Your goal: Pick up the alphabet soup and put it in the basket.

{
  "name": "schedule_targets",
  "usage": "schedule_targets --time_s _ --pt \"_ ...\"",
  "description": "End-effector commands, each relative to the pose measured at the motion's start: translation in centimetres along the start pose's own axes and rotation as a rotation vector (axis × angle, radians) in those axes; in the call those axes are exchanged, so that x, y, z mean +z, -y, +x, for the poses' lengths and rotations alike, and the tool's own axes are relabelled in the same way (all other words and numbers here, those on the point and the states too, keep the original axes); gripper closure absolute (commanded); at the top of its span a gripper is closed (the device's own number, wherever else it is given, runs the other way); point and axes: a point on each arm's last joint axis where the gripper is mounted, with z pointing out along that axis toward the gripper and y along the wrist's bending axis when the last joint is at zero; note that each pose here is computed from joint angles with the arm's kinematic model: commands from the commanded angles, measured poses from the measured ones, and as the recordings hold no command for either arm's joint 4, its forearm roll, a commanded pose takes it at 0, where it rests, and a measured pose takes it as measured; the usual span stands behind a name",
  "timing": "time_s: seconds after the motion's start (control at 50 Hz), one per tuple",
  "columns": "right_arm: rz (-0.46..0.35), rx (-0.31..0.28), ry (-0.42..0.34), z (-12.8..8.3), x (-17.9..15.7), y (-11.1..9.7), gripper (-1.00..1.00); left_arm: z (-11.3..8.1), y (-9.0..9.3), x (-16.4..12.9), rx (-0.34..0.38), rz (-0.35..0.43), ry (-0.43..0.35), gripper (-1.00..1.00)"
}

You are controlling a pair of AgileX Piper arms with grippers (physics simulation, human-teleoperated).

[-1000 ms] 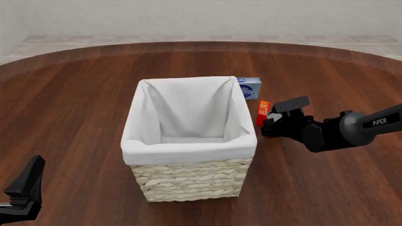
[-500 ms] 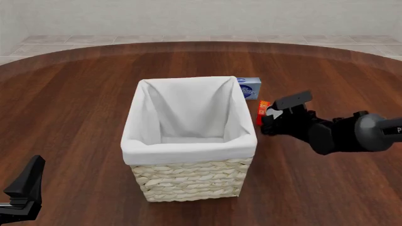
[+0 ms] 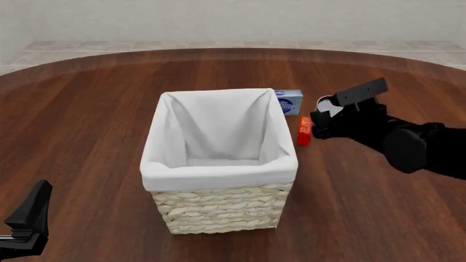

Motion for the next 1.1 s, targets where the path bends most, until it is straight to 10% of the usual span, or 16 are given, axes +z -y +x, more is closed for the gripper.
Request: schedule_targets --time_s 0.02,0.34,1.1 --pt "0.021 -0.005 0.102 -4.1 -3.8 0.8 1.00 0.0 0.0 0.0 0.000 0.000 0.000 -1.00" --pt "-0.006 -0.073 0.223 -9.8 -8.3 0.2 1.00 0.0 0.0 0.0 0.000 0.000 0.000 -1.00" --pt "-0.261 -0.148 0.310 -13.9 -8.6 -7.3 1.00 0.0 0.0 0.0 0.000 0.000 0.000 -1.00"
